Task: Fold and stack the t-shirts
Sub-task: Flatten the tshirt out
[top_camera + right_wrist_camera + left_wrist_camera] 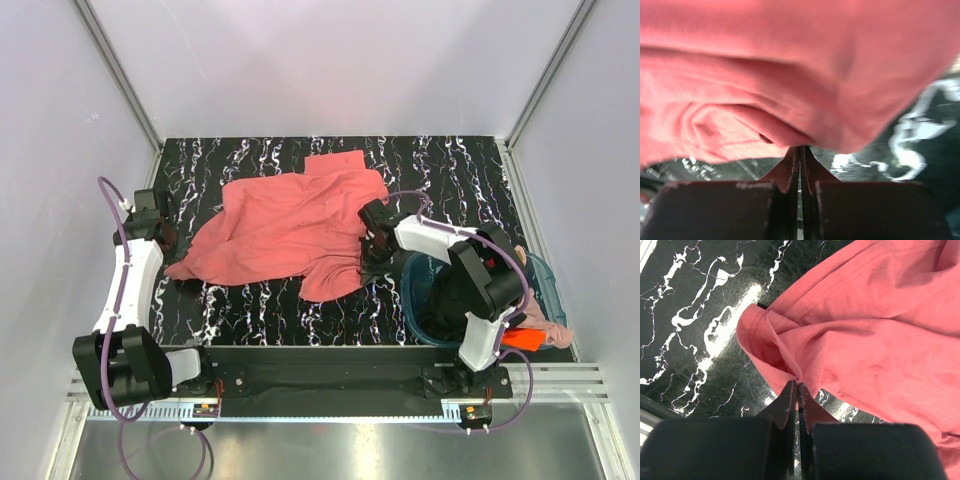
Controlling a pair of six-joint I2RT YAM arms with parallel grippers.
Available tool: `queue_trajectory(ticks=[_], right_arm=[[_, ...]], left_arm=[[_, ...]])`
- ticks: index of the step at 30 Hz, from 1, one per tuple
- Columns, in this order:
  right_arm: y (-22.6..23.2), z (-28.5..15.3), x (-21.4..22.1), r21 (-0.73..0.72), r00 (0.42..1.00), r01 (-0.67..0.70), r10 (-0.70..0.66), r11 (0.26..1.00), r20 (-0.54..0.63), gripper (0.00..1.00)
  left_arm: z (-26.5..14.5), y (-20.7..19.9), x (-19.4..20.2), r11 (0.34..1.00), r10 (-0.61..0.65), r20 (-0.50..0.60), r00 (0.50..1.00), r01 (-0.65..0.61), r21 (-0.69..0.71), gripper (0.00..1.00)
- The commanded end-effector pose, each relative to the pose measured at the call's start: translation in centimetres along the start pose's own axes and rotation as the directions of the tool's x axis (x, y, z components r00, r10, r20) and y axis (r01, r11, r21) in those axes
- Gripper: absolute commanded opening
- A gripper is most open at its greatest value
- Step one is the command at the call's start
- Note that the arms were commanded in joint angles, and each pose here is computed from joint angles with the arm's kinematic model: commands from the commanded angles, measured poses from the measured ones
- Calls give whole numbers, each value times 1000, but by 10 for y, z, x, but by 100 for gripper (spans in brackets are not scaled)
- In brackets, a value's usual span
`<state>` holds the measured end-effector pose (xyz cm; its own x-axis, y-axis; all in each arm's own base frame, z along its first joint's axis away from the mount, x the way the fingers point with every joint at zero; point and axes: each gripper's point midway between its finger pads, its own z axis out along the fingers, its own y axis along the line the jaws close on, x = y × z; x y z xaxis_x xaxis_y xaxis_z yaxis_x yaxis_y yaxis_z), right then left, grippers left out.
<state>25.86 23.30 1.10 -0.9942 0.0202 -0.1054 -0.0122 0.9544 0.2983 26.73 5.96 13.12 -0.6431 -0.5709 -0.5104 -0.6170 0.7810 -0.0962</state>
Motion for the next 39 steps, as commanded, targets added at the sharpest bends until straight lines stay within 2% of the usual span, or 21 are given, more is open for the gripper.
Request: queue_trajectory(ticks=[1, 5, 7, 9, 12, 13, 16, 18, 20, 25, 26, 28, 29, 30, 33, 34, 35, 36, 37, 38, 39], right_arm=[[-13, -22, -32, 76, 993, 24, -33, 997, 116, 0], [4, -108, -91, 38, 936, 15, -27, 999, 351, 0], [-7, -147, -118, 55, 892, -35, 6, 998, 452, 0], [-12, -205, -151, 16, 807, -81, 57, 997, 588, 0], [-13, -283, -185, -78, 663, -100, 125, 992, 738, 0], [-20, -317, -198, -102, 593, -109, 147, 989, 792, 0], [-29, -397, -220, -151, 411, -95, 177, 984, 894, 0], [-30, -435, -230, -177, 316, -81, 194, 981, 929, 0], [-27, -490, -236, -194, 168, -40, 198, 980, 966, 0], [-5, -582, -226, -156, -75, 86, 162, 984, 984, 0], [1, -596, -223, -149, -116, 115, 163, 982, 980, 0], [8, -613, -217, -128, -154, 155, 152, 980, 976, 0], [13, -619, -214, -121, -169, 181, 152, 976, 974, 0], [13, -619, -214, -125, -171, 181, 157, 975, 973, 0], [16, -606, -224, -150, -127, 192, 176, 970, 976, 0], [17, -603, -225, -153, -113, 200, 178, 968, 977, 0], [19, -611, -219, -161, -130, 208, 191, 965, 973, 0], [20, -615, -214, -171, -142, 217, 204, 961, 969, 0], [21, -617, -212, -180, -148, 223, 216, 958, 965, 0], [22, -625, -207, -176, -168, 234, 218, 956, 961, 0], [22, -624, -209, -173, -168, 228, 214, 958, 962, 0]], left_arm=[[-11, -8, -14, 999, 8, 58, 998, -10, 46, 0], [-34, -17, -46, 997, 3, 154, 988, -16, 81, 0], [-44, -21, -61, 996, -11, 196, 980, -7, 93, 0], [-57, -30, -81, 993, -36, 244, 969, 6, 121, 0], [-75, -40, -109, 988, -64, 305, 950, 18, 153, 0], [-80, -41, -117, 988, -71, 325, 943, 20, 156, 0], [-98, -47, -149, 987, -86, 406, 910, 23, 158, 0], [-112, -44, -168, 989, -103, 454, 885, 42, 144, 0], [-139, -52, -196, 984, -118, 524, 843, 28, 176, 0], [-213, -89, -250, 938, -121, 680, 723, -140, 316, 0], [-246, -92, -264, 924, -133, 733, 667, -184, 335, 0], [-277, -106, -271, 885, -137, 768, 626, -272, 379, 0], [-295, -109, -277, 869, -164, 795, 583, -296, 396, 0], [-300, -106, -282, 877, -188, 802, 567, -271, 398, 0], [-264, -80, -302, 931, -295, 737, 609, 11, 364, 0], [-266, -77, -306, 919, -339, 701, 627, 59, 391, 0], [-255, -77, -289, 891, -395, 587, 706, 141, 431, 0], [-291, -88, -291, 841, -435, 571, 697, 88, 533, 0], [-294, -92, -287, 828, -440, 555, 706, 81, 554, 0], [-313, -98, -298, 792, -479, 582, 657, 38, 609, 0], [-316, -100, -299, 777, -490, 594, 638, 11, 629, 0]])
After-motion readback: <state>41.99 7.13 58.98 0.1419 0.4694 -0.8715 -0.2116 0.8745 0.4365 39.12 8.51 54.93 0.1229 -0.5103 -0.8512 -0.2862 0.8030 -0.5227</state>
